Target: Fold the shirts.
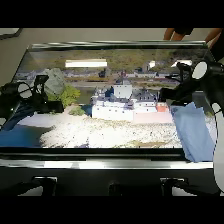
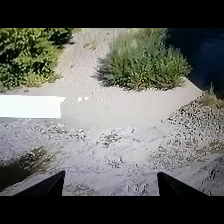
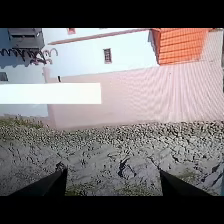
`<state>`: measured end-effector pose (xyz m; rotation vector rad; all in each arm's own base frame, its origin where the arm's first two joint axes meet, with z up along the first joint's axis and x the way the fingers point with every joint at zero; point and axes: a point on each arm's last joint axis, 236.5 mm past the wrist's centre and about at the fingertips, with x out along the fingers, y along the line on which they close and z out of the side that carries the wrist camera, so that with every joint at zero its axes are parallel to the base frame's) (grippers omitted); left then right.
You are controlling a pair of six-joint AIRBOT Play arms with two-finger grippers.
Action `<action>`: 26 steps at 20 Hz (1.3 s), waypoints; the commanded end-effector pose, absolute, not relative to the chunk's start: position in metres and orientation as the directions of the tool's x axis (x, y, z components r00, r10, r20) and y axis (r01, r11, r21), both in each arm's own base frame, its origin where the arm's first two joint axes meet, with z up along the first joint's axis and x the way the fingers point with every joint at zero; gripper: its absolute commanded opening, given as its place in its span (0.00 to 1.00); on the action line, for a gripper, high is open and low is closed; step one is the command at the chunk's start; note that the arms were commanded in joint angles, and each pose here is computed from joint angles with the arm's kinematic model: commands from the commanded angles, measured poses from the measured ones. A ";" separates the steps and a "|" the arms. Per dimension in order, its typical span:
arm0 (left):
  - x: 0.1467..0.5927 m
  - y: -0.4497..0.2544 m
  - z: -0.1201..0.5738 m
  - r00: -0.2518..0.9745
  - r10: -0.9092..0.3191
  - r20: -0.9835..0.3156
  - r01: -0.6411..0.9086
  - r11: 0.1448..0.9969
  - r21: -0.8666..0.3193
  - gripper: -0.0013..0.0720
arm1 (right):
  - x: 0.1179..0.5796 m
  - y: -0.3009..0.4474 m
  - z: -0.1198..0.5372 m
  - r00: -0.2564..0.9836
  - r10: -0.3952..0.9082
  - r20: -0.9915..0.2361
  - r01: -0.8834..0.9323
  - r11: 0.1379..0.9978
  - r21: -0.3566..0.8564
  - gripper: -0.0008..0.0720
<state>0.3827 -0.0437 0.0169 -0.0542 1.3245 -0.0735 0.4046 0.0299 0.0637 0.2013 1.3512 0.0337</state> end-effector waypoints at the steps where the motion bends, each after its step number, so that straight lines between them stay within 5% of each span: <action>1: 0.398 -0.053 0.022 0.304 -0.126 -0.944 0.020 0.992 -0.126 0.99 | 0.423 0.029 0.068 0.297 0.136 -0.945 0.090 0.981 0.169 0.97; 3: 0.415 -0.042 0.029 0.375 -0.096 -0.922 0.004 0.995 -0.102 1.00 | 0.438 0.028 0.074 0.363 0.133 -0.922 0.088 0.981 0.176 0.97; 5: 0.441 -0.002 0.053 0.473 -0.052 -0.880 -0.197 0.967 -0.163 1.00 | 0.444 0.028 0.076 0.386 0.132 -0.913 0.086 0.980 0.178 0.97; 9: 0.451 0.121 0.062 0.577 -0.094 -0.811 -0.593 0.634 -0.496 1.00 | 0.441 0.030 0.075 0.373 0.140 -0.917 0.086 0.979 0.185 0.97; 13: 0.419 0.205 0.026 0.568 -0.055 -0.821 -0.736 0.412 -0.537 1.00 | 0.439 0.037 0.075 0.364 0.168 -0.916 0.083 0.974 0.212 0.97; 18: 0.422 0.214 -0.034 0.521 -0.072 -0.850 -0.784 0.354 -0.511 1.00 | 0.439 0.049 0.078 0.364 0.218 -0.906 0.078 0.962 0.263 0.97; 23: 0.453 0.195 -0.060 0.553 -0.109 -0.826 -0.733 0.407 -0.545 0.98 | 0.435 0.058 0.079 0.350 0.257 -0.901 0.093 0.947 0.307 0.97; 24: 0.453 0.193 -0.061 0.551 -0.113 -0.827 -0.733 0.409 -0.544 0.80 | 0.434 0.061 0.079 0.345 0.270 -0.899 0.092 0.944 0.318 0.97; 25: 0.453 0.191 -0.059 0.549 -0.122 -0.827 -0.732 0.407 -0.547 0.28 | 0.432 0.063 0.079 0.336 0.278 -0.900 0.091 0.941 0.325 0.97; 26: 0.453 0.187 -0.054 0.553 -0.133 -0.823 -0.726 0.409 -0.553 0.06 | 0.430 0.064 0.079 0.327 0.281 -0.902 0.091 0.941 0.326 0.97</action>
